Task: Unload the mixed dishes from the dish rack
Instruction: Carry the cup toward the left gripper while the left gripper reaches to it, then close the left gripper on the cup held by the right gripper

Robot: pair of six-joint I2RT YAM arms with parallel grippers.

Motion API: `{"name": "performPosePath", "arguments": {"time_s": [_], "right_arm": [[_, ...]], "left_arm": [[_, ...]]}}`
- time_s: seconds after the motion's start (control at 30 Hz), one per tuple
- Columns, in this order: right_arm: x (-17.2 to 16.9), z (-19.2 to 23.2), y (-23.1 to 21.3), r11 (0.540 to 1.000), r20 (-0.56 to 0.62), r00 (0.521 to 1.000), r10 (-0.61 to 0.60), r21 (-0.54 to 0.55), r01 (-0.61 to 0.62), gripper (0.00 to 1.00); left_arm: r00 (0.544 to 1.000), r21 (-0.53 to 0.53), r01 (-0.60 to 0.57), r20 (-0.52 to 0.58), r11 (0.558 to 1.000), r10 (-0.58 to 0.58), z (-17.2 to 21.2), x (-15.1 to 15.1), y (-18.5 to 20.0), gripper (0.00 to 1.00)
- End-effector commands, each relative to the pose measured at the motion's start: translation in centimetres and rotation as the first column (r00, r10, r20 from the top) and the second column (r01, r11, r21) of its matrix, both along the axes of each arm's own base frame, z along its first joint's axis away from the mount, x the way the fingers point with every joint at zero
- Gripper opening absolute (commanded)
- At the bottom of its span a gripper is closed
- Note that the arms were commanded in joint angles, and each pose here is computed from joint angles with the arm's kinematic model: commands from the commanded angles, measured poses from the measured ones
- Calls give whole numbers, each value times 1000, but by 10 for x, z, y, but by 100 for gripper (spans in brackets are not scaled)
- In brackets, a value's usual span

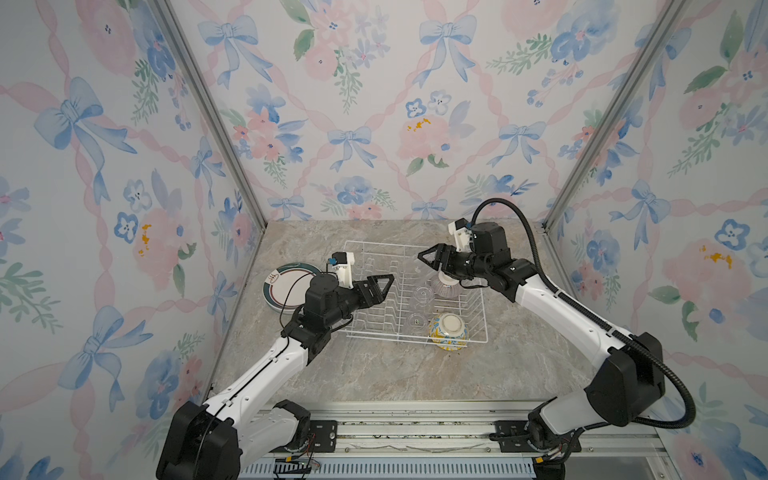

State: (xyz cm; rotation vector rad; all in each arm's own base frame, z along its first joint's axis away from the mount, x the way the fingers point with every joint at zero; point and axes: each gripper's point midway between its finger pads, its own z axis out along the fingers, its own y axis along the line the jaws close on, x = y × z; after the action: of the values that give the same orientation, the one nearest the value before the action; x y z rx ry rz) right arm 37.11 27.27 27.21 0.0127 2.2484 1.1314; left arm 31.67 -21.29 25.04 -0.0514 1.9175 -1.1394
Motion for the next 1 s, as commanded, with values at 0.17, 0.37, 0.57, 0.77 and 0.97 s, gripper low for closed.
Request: {"name": "performPosePath", "arguments": {"time_s": [0.17, 0.37, 0.57, 0.77, 0.97], "right_arm": [[-10, 42, 8, 987, 43, 998, 35, 157, -41, 33], [-14, 43, 19, 974, 38, 997, 69, 213, -75, 33], [-16, 36, 20, 971, 21, 997, 68, 229, -71, 33], [-21, 46, 19, 964, 40, 996, 75, 252, -82, 33], [-25, 54, 20, 956, 53, 994, 91, 274, -102, 34]], "left_arm": [[987, -71, 101, 135, 992, -90, 26, -1, -28, 95], [974, -101, 161, 179, 982, -141, 34, -6, -40, 86], [956, -116, 205, 235, 972, -174, 44, -12, -49, 73], [952, -119, 230, 232, 966, -198, 44, -9, -57, 69], [948, -129, 249, 234, 960, -215, 50, -5, -65, 64]]}}
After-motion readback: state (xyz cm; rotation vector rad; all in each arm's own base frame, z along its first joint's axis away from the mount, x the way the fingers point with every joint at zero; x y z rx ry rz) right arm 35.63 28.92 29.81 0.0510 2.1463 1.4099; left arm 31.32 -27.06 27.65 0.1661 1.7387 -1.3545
